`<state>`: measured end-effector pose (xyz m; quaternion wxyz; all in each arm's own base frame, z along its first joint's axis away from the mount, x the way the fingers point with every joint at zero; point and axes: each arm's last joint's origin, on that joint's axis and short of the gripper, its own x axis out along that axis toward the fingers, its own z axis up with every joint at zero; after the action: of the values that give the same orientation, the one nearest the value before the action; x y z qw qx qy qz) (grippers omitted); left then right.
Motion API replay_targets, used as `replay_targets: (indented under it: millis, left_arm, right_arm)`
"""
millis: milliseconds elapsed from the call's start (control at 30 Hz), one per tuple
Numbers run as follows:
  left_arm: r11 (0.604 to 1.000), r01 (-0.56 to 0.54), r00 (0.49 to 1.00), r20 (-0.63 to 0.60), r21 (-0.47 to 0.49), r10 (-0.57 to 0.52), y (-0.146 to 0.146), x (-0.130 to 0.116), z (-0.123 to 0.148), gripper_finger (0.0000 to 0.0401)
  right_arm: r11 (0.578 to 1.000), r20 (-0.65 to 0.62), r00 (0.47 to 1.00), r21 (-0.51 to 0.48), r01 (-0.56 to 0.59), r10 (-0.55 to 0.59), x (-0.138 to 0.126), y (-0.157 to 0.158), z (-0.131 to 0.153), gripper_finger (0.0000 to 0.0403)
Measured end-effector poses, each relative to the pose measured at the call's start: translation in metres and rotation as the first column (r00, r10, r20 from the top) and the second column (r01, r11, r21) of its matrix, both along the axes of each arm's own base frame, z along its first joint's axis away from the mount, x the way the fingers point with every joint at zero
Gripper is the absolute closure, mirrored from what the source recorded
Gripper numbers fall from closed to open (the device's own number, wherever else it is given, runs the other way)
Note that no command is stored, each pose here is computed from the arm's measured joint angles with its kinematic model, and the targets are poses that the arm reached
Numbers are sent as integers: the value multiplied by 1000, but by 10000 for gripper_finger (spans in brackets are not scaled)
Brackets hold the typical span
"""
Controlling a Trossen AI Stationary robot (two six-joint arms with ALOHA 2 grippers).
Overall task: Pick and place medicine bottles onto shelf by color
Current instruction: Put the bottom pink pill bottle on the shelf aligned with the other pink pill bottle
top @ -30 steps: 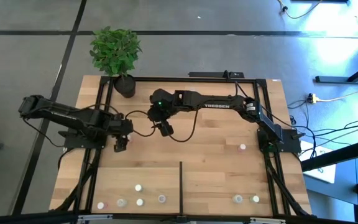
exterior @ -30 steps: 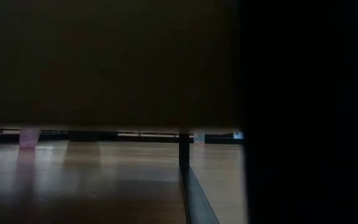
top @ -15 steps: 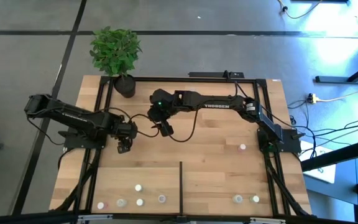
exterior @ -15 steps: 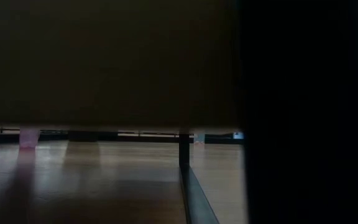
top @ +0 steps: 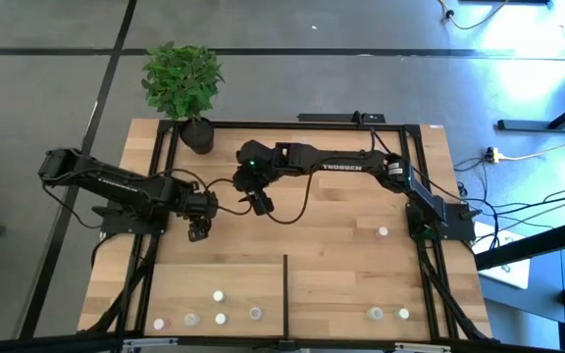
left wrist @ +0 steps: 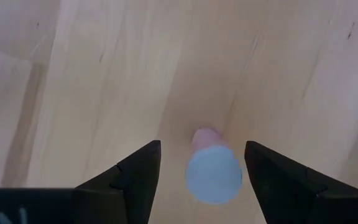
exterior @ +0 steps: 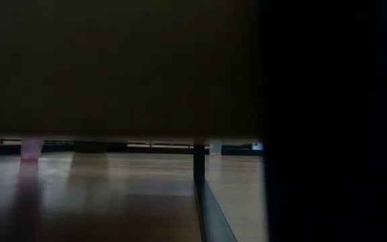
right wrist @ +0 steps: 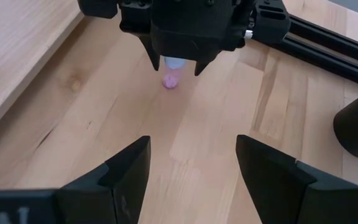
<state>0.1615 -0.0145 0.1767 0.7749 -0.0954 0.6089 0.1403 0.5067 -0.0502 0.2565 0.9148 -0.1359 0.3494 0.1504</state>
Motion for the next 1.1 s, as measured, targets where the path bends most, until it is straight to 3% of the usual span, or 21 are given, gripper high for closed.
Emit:
replay_targets:
  millis: [367, 833, 1100]
  left_arm:
    - [1000, -22, 999, -40, 1, 22, 1, -7, -11, 180]
    - [1000, -26, 999, -39, -16, 25, 0, -7, -11, 304]
    - [999, -11, 1000, 5, -44, 12, -4, -2, 1, 315]
  right_arm:
    - [1000, 0, 1000, 1, -1, 1, 0, 0, 0, 163]
    - [1000, 0, 1000, 1, -1, 1, 0, 0, 0, 163]
    - [1000, 0, 1000, 1, 0, 0, 0, 0, 0, 163]
